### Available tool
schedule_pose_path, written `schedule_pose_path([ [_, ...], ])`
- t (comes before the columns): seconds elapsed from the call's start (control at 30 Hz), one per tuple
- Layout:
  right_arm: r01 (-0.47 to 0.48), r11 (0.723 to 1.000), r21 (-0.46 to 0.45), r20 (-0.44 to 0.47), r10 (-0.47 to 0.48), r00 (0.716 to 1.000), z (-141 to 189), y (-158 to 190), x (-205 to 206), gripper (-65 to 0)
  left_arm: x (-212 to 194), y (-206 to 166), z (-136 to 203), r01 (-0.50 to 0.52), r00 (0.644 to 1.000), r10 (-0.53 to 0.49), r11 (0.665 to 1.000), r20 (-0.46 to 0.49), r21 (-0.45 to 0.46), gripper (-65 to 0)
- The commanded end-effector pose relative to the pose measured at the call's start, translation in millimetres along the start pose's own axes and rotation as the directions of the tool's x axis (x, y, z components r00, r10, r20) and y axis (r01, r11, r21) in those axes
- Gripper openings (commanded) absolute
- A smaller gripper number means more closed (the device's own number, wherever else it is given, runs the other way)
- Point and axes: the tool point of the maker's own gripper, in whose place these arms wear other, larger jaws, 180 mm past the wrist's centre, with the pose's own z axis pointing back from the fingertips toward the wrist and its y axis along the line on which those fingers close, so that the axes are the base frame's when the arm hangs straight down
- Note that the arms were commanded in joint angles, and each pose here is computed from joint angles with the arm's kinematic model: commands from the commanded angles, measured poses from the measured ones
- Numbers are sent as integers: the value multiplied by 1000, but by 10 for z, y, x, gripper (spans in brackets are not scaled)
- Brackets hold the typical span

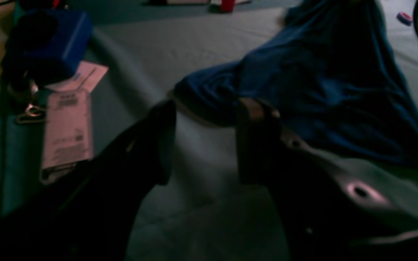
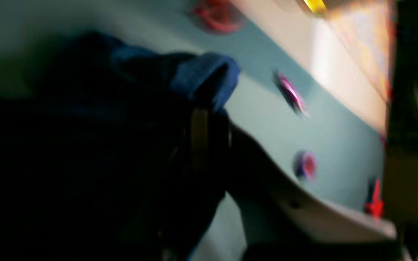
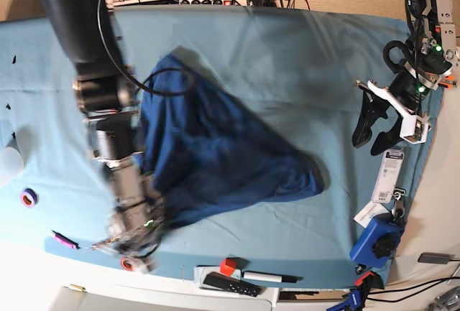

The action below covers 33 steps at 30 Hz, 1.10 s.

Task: Layout the t-shirt on the table in an organized manner, then fold the t-shirt properly
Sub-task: 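Lift the shirt with the right gripper and drag it across the table, then release the shirt and move the right gripper back over it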

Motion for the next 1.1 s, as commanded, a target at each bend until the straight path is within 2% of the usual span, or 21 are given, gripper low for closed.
schedule_pose_path([
  [0.0,44,997,-68,67,-39,997,152,-372,311,-650,168,3,8,19,998,-19,1000,52,-10,-395],
  [0.1,100,987,-127,50,-95,994,377,-713,266,-650,164,1,9,19,999,-18,1000,51,-10,-395],
  [0.23,166,981,-98,22,-165,986,705,-768,79,-650,169,2,7,19,998,-18,1000,52,-10,-395],
  [0.33,165,985,-43,-30,-166,986,786,-518,-204,-650,172,4,5,21,998,-21,1000,52,-10,-395],
  [0.47,113,993,37,-141,-107,984,788,-14,-763,-650,133,5,3,20,999,-20,1000,30,-10,-395],
  [0.57,76,993,86,-180,-60,982,886,309,-1138,-650,130,5,3,20,999,-20,1000,28,-10,-395],
  [0.8,33,981,190,-132,-7,991,1502,840,-1688,-650,120,5,3,21,1000,-20,1000,23,-10,-395],
  [1.07,29,961,274,-43,-18,999,2291,1040,-1957,-650,119,4,3,20,1000,-20,1000,23,-10,-395],
])
